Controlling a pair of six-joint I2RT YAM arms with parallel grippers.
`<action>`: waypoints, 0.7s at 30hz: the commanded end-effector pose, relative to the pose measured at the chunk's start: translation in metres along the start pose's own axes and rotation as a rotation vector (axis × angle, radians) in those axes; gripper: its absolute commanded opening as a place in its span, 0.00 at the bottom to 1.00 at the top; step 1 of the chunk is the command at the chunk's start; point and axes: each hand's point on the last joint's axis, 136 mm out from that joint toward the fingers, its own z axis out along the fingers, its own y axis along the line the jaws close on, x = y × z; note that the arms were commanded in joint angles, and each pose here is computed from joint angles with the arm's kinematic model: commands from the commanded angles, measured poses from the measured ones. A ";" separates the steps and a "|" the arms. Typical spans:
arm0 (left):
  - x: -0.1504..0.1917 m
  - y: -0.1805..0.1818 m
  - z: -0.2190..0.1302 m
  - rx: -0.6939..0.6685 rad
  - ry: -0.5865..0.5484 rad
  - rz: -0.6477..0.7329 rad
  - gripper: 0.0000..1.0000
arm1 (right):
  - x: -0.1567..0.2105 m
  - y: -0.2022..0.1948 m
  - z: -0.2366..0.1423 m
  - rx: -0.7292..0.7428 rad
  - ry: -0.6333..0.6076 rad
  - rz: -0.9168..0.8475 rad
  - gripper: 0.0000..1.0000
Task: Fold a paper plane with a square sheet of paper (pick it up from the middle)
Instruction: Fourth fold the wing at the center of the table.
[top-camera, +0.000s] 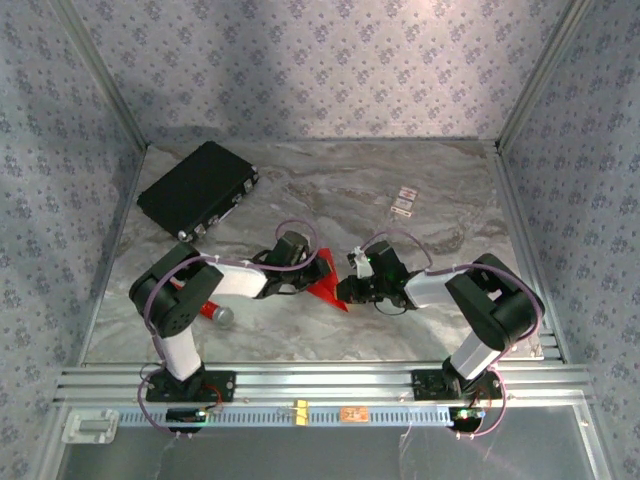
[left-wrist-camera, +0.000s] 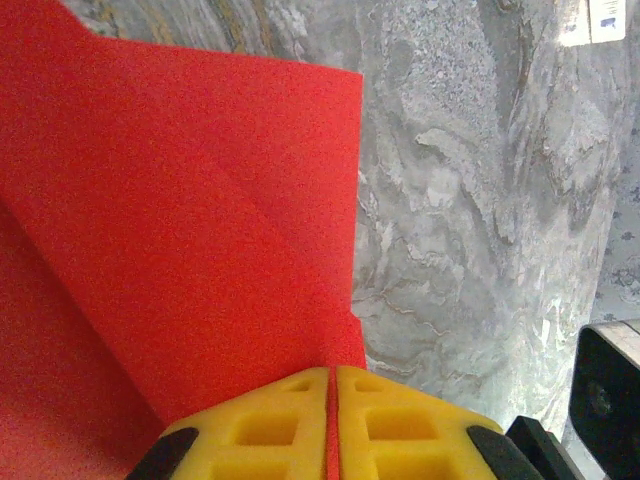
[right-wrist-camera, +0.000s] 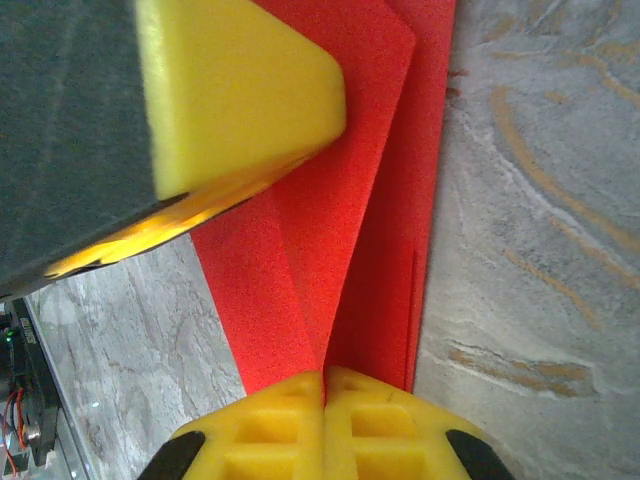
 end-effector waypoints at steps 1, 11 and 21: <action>0.001 -0.009 0.004 0.029 0.013 0.021 0.11 | 0.038 -0.041 0.002 0.140 0.102 0.100 0.01; 0.007 0.009 0.009 -0.038 0.046 0.025 0.09 | 0.035 -0.035 0.001 0.127 0.105 0.094 0.03; 0.015 0.029 0.009 -0.084 0.065 0.012 0.07 | 0.023 -0.006 -0.012 0.056 0.104 0.066 0.09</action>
